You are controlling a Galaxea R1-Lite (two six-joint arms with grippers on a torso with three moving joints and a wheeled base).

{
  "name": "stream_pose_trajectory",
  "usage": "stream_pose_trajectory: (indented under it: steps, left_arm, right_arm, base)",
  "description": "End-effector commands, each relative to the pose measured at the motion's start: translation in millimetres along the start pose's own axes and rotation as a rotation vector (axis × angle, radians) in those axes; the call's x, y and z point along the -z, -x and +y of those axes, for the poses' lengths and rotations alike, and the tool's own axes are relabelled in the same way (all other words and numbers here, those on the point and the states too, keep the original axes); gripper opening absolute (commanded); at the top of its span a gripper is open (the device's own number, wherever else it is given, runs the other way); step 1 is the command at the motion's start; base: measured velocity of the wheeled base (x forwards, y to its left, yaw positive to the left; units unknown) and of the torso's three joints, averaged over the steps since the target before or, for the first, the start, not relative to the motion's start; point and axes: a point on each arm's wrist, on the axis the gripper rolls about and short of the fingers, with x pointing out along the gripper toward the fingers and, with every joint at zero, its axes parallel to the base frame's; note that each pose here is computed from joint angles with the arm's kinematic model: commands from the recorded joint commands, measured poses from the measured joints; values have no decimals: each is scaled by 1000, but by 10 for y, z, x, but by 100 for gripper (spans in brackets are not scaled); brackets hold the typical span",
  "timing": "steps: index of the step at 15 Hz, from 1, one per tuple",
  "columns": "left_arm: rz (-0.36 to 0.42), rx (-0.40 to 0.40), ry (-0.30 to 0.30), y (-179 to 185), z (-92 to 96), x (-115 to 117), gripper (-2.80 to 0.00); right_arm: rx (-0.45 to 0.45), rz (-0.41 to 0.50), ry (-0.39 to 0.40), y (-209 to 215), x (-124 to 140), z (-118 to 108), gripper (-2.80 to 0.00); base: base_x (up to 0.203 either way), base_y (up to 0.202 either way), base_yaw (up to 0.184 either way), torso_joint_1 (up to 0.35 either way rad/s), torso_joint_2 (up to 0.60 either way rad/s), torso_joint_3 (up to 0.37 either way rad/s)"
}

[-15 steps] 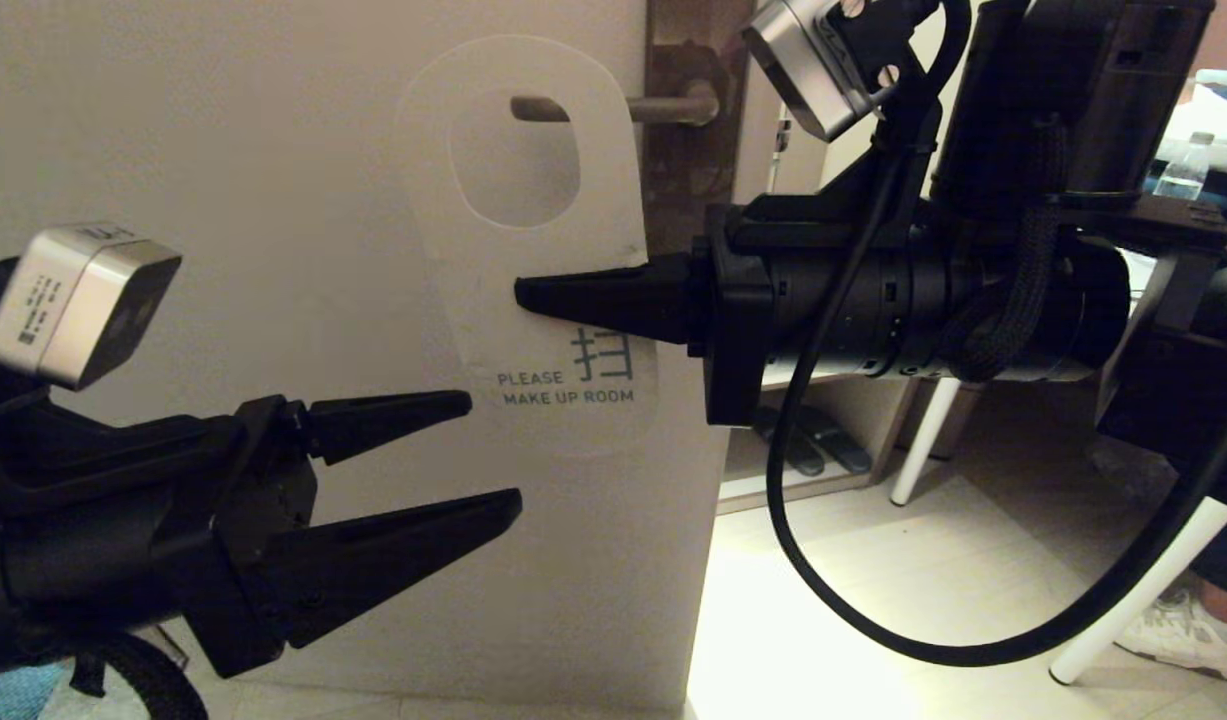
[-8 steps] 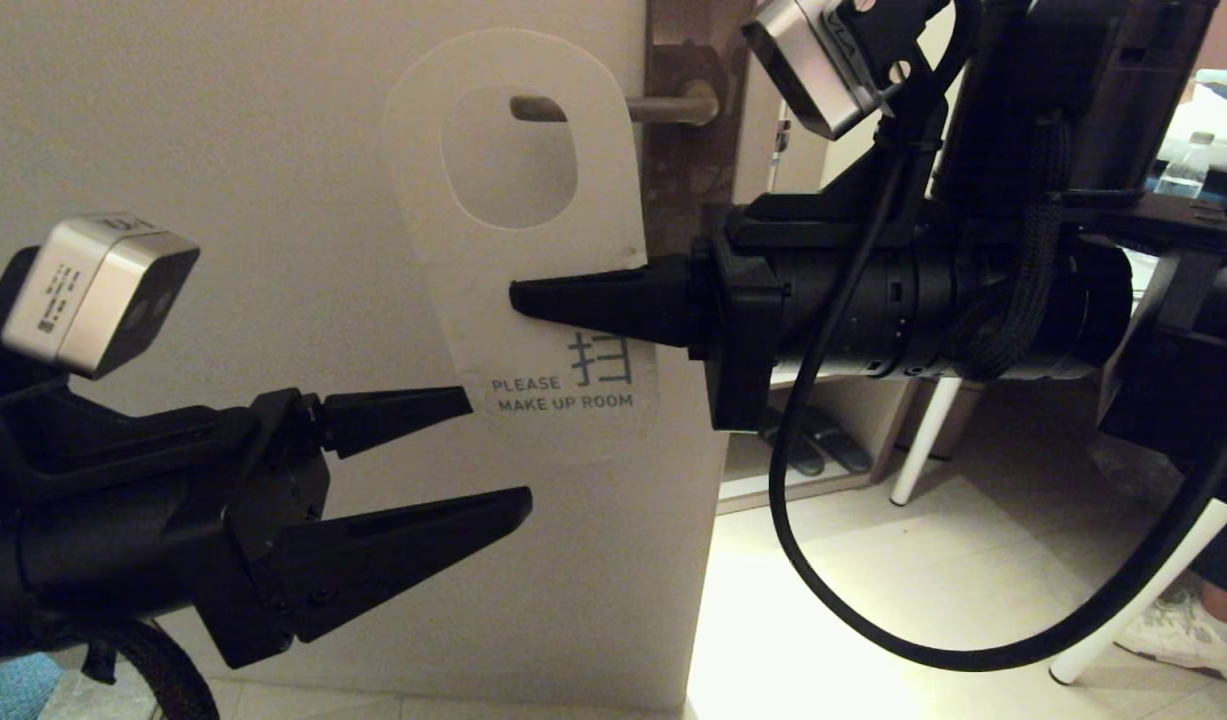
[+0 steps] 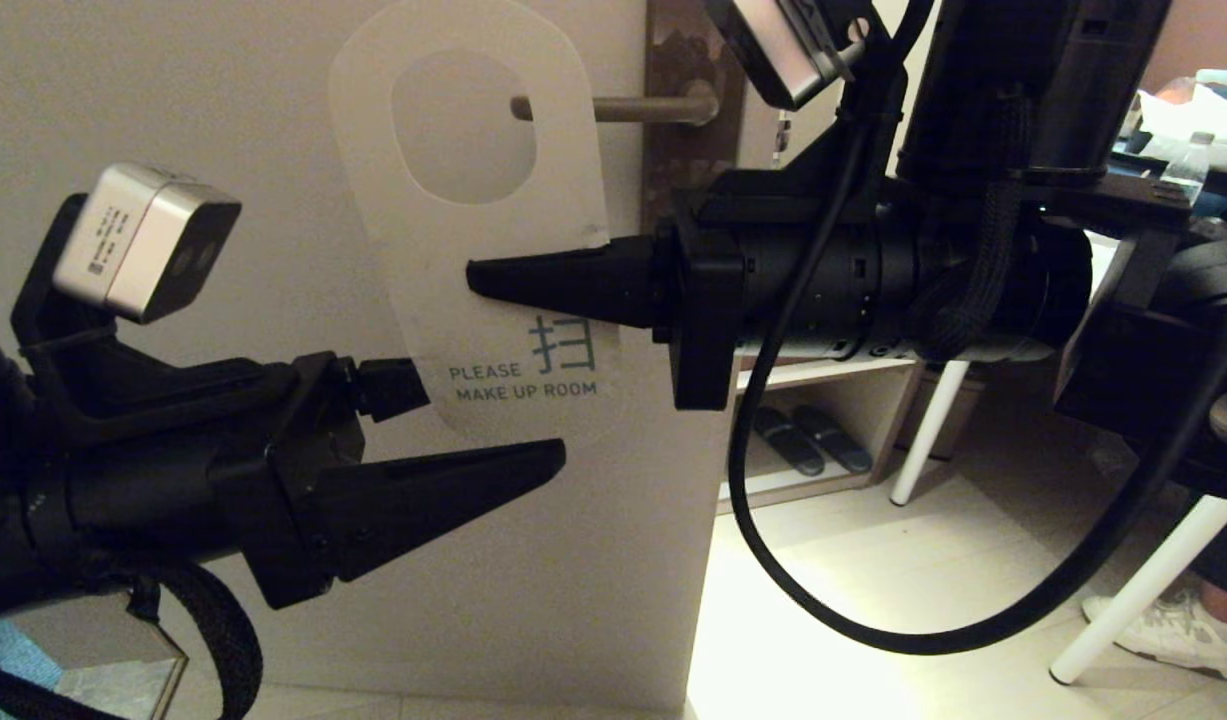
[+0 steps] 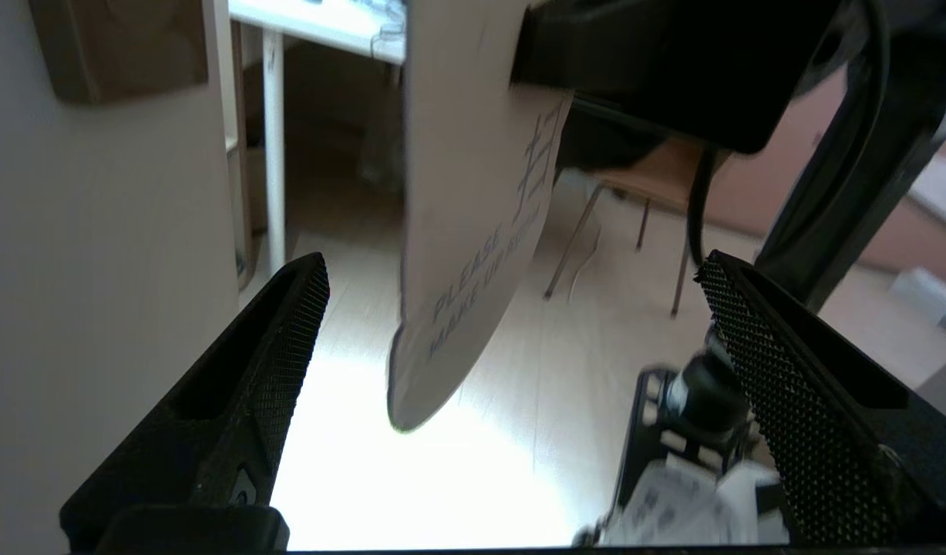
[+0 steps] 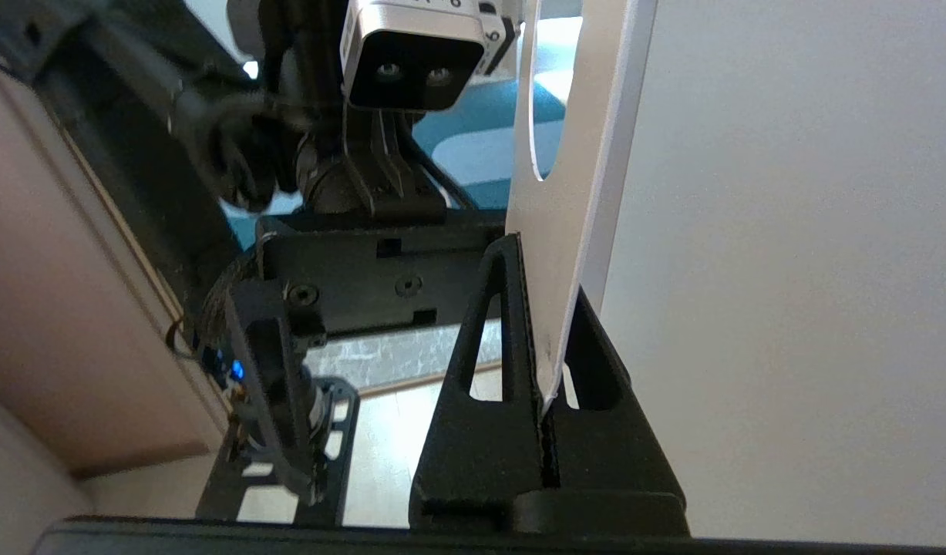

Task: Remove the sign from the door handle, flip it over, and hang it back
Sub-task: Hand it to the other hand

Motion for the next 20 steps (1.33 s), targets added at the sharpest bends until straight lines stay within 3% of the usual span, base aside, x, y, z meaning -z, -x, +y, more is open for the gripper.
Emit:
stream_pose_trajectory:
  steps: [1, 6, 20]
  left_arm:
    - [-15, 6, 23, -42, 29, -7, 0]
    - [-39, 20, 68, -42, 10, -34, 0]
    - [-14, 133, 106, -81, -38, 35, 0]
  right_arm:
    - [-6, -1, -4, -60, 17, -45, -280]
    - [-11, -1, -5, -68, 16, -41, -280]
    - [-63, 18, -23, -107, 79, -28, -280]
  base:
    - [0, 0, 0, 0, 0, 0]
    - [0, 0, 0, 0, 0, 0]
    - [0, 0, 0, 0, 0, 0]
